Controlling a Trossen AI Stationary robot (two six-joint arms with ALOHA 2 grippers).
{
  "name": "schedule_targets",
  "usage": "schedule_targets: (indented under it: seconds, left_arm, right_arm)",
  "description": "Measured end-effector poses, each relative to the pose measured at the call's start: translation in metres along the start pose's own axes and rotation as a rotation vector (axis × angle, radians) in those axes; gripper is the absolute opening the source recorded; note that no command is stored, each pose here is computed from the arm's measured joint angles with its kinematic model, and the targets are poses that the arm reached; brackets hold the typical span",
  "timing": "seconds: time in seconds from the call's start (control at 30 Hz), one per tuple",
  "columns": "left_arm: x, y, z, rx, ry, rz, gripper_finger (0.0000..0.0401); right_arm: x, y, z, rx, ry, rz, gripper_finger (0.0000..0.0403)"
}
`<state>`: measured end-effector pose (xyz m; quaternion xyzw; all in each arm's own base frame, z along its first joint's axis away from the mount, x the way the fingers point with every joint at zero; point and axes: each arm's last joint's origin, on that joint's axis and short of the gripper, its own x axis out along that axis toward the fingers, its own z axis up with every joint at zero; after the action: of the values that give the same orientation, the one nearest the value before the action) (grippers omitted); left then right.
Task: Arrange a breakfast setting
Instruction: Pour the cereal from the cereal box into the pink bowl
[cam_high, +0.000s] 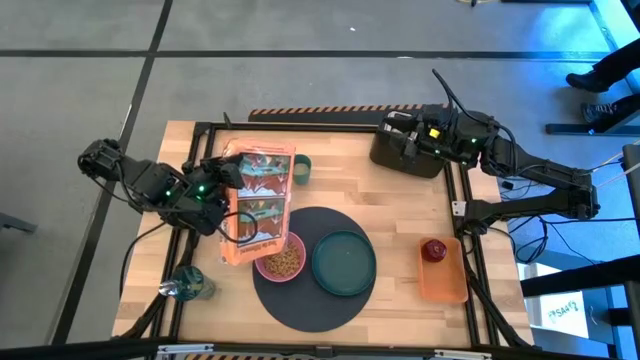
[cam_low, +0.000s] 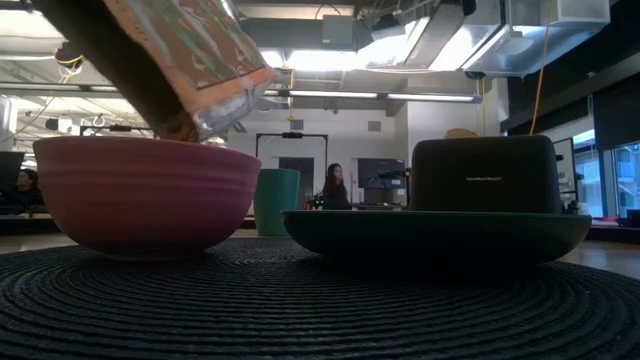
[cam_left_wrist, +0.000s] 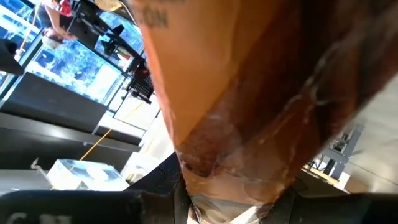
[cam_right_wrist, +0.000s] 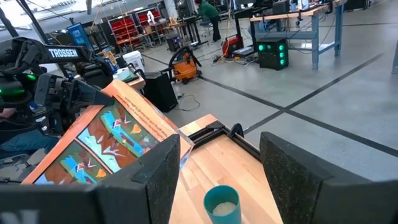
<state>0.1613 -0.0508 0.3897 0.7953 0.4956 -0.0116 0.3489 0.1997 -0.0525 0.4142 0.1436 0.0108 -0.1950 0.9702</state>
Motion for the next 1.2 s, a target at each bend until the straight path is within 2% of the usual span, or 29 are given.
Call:
schedule_targets:
  seconds: [0.4, 0.67, 0.9, 1.03, 1.2]
  left_arm:
    - [0.002, 0.000, -0.002, -0.017, 0.011, -0.012, 0.0127]
    - [0.005, -0.002, -0.006, -0.069, 0.044, -0.019, 0.0127]
    - [0.004, -0.005, -0.008, -0.090, 0.004, -0.033, 0.0127]
    - [0.003, -0.009, -0.011, -0.142, -0.078, -0.063, 0.0127]
    - [0.004, -0.011, -0.011, -0.179, -0.105, -0.098, 0.0127]
  right_arm:
    - [0.000, 0.000, 0.000, 0.000, 0.000, 0.003, 0.0209]
    - [0.000, 0.000, 0.000, 0.000, 0.001, 0.003, 0.0209]
    - [0.000, 0.000, 0.000, 0.000, 0.001, 0.004, 0.0209]
    - [0.000, 0.000, 0.000, 0.000, 0.003, 0.010, 0.0209]
    - [0.000, 0.000, 0.000, 0.000, 0.003, 0.011, 0.0209]
